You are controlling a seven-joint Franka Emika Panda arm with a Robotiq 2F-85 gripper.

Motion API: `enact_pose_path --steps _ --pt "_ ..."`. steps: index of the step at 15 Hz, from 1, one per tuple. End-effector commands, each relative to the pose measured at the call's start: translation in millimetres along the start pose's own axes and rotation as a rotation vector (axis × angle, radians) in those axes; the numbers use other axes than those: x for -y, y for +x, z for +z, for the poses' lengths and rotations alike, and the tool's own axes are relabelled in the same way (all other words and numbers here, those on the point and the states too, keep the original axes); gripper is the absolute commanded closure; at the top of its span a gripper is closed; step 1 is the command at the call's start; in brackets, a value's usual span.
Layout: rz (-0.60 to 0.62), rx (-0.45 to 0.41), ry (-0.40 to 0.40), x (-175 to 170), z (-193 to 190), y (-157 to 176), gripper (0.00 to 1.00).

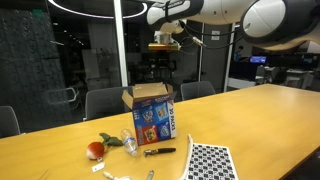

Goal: Pick up the bottle and put it in the box

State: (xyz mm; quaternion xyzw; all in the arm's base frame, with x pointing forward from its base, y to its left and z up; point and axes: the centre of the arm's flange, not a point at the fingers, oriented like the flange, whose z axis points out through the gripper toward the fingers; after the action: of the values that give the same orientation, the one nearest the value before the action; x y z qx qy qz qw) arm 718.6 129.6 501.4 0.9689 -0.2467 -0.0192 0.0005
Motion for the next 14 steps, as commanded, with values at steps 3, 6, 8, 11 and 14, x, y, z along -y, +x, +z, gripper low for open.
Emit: enact_pose_path --steps 3,6,8,11,14 --pt "-0.147 -0.003 -0.155 -64 -101 -58 0.0" --pt "-0.223 -0.051 -0.197 -106 -140 -100 0.0" --pt "-0.257 -0.084 -0.2 -132 -156 -124 0.0" --pt "-0.255 -0.102 -0.201 -166 -168 -153 0.0" --pt "-0.264 -0.137 -0.21 -196 -172 -177 0.0"
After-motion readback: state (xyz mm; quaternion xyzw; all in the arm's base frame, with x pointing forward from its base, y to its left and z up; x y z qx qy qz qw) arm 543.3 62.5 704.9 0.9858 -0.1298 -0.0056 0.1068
